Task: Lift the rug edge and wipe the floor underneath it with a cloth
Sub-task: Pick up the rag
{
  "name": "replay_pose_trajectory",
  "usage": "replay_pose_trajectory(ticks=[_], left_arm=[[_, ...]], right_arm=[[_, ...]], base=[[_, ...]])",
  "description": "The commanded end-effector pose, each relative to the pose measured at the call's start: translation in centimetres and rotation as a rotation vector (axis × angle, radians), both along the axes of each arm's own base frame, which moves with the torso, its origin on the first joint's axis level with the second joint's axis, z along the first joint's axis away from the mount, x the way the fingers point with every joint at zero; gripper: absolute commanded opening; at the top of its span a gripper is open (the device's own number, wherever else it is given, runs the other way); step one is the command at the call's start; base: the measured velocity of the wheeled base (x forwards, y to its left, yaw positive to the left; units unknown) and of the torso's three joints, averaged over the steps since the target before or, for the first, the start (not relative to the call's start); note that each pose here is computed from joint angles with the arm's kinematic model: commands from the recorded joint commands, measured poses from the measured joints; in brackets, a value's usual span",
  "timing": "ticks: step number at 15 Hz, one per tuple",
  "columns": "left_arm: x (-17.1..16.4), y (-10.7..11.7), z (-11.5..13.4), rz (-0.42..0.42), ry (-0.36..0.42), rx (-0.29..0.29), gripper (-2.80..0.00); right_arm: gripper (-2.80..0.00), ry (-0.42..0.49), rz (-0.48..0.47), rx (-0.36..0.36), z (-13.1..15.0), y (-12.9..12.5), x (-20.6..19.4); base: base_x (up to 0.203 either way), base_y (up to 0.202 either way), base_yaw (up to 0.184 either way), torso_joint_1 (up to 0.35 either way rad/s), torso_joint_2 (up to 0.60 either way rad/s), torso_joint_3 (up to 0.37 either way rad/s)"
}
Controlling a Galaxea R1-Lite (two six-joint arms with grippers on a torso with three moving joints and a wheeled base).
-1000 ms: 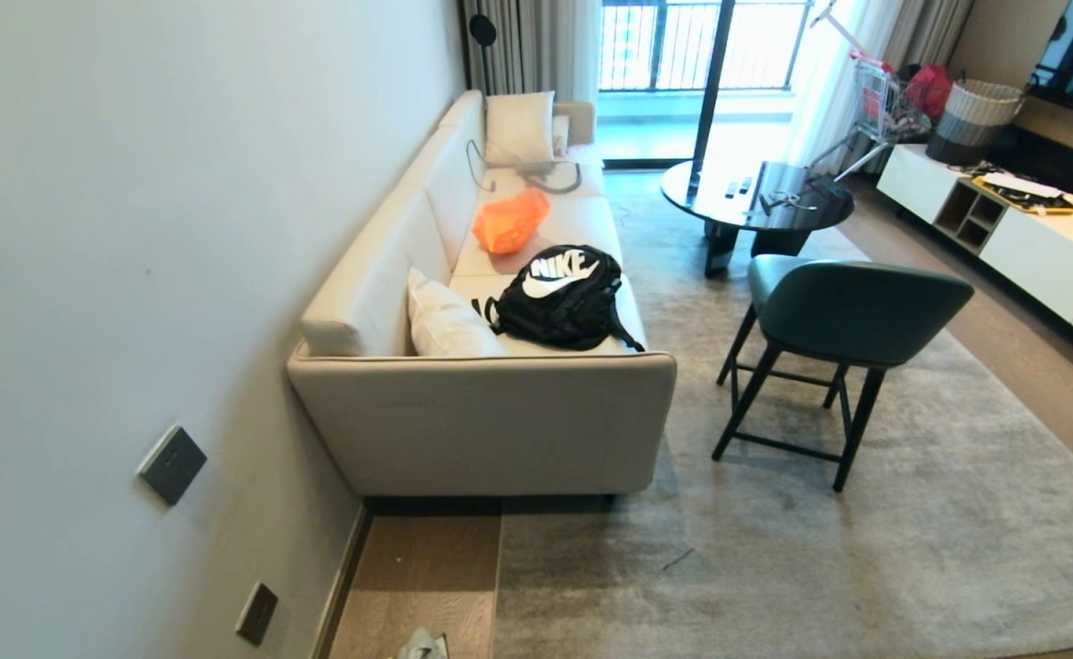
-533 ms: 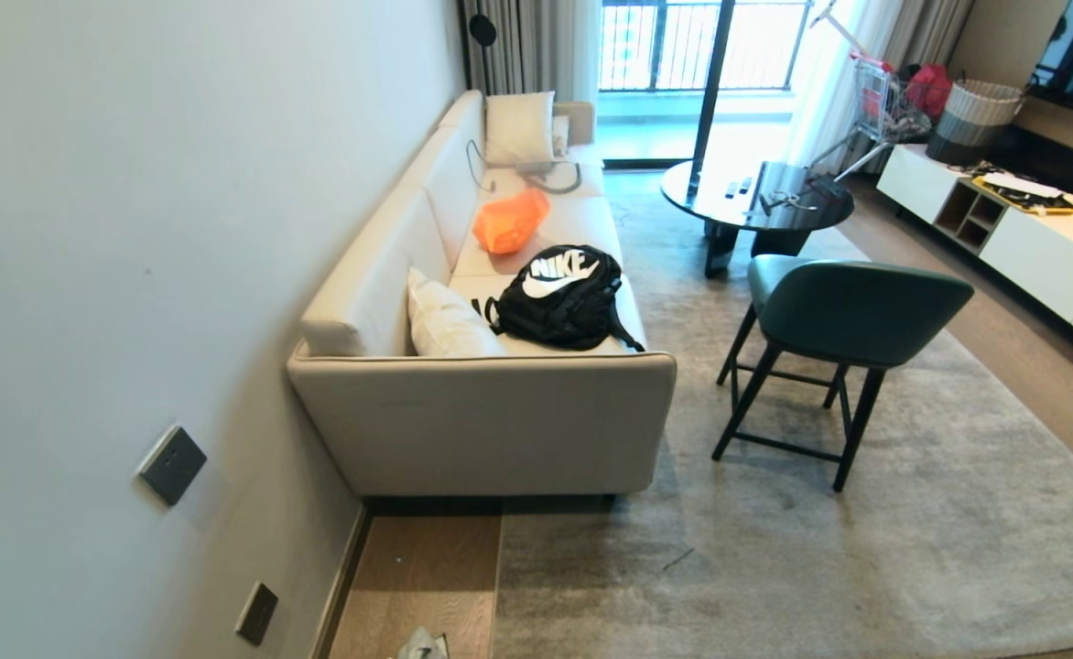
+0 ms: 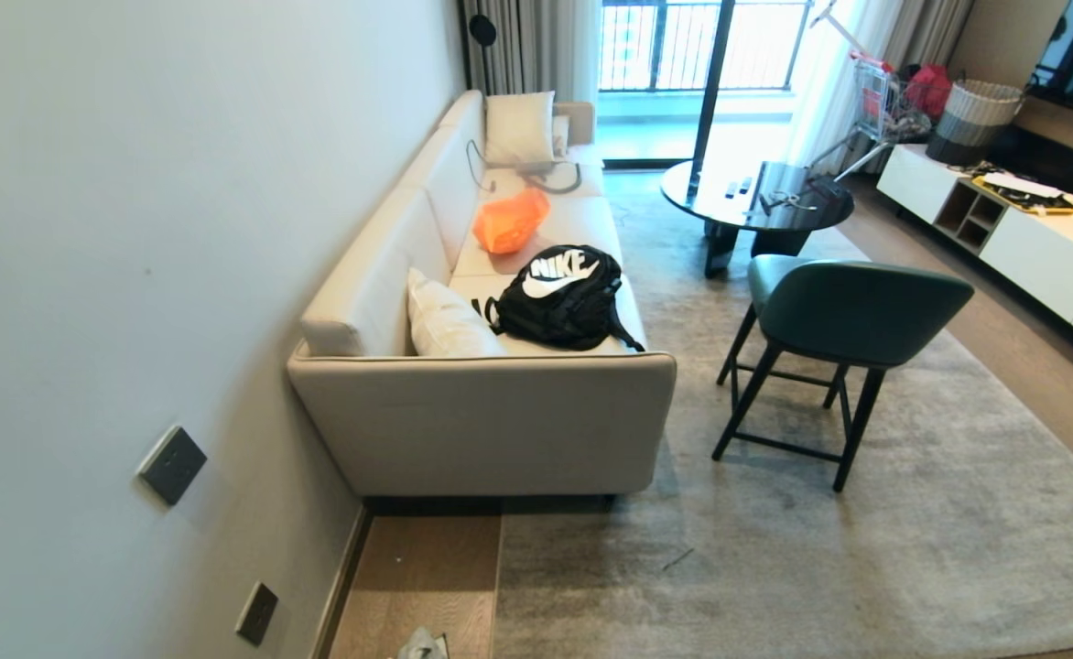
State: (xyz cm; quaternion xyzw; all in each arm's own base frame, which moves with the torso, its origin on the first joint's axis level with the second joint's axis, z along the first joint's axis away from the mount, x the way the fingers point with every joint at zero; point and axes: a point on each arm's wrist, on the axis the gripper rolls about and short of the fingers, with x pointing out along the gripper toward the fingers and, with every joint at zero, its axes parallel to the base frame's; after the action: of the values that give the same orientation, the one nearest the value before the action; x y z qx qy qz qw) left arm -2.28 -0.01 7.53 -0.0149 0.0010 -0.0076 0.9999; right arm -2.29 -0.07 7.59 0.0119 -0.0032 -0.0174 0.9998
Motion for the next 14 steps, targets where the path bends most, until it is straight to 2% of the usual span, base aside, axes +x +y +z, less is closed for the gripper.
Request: replay_pose_trajectory(ticks=[1,6,14], left_arm=[[0.0,0.0,0.0,0.0,0.0,-0.001,-2.8],[0.0,0.0,0.0,0.0,0.0,-0.001,-2.8],[0.0,0.0,0.0,0.0,0.0,-0.001,-2.8]], right_arm=[[-2.8,0.001,0.0,0.004,0.0,0.0,0.01],[-2.8,0.001,0.0,0.011,0.0,0.0,0.01],[-2.8,-0.001,-0.006,0.027,0.02,-0.02,0.01]], base=[[0.0,0.0,0.0,0.0,0.0,0.0],[0.0,0.0,0.0,-0.006,0.01,0.006],[0.0,0.0,0.0,-0.127,0.32,0.181]])
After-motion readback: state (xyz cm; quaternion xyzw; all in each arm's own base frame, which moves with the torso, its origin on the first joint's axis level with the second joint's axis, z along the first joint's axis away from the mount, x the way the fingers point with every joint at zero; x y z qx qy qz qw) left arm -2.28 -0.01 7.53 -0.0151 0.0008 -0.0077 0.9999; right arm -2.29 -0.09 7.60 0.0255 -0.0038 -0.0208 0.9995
